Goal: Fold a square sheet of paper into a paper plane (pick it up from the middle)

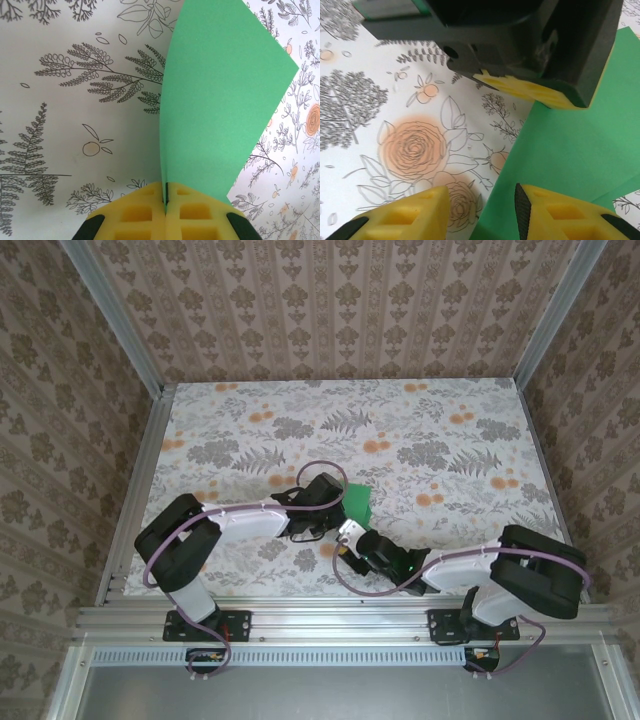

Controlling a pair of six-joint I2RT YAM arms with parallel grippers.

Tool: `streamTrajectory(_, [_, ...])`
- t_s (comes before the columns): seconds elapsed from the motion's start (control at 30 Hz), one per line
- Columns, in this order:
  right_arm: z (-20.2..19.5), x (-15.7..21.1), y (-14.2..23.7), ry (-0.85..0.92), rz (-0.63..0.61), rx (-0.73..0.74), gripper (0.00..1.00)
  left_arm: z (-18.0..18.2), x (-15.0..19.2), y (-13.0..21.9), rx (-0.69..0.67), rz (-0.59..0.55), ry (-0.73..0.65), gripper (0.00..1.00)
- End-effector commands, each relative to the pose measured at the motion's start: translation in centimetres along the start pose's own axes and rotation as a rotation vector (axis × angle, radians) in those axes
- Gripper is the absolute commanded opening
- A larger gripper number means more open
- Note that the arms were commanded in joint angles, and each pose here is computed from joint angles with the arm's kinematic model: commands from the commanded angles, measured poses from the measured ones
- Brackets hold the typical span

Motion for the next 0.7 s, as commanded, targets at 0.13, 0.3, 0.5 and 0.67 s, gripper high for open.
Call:
streamTrajectory(0.13, [-0.35, -1.15, -0.92, 0.074, -0.066, 0.072, 0.40, -0.89, 0.27, -0.02, 0.034, 0.012, 0.016, 0.02])
streamTrajectory(0.3, [-0.54, -1.41, -1.08, 0.061, -0.108, 0.089, 0.34, -0.96, 0.36, -0.13, 0.036, 0.016, 0.021, 0.02])
streamTrajectory(0.5, [-0.77, -1.61, -1.14, 0.058, -0.127, 0.108, 0.25, -0.90, 0.46, -0.08, 0.035, 0.018, 0.024, 0.03])
streamTrajectory(0.67, [-0.94, -1.07, -1.09, 0.046, -0.120, 0.116, 0.15, -0.93, 0.48, -0.02, 0.035, 0.020, 0.024, 0.05])
Point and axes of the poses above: each hand's point on the last joint's axis, 136 mm out from that joint toward the fingers, its own y axis back along the fingers, its own z axis along the line the jaws close on, x = y × z, the point moved 4 cm from there along y, back along the fingers, and after that the axes turned 9 degrees about -y, right-handed, at the moved point
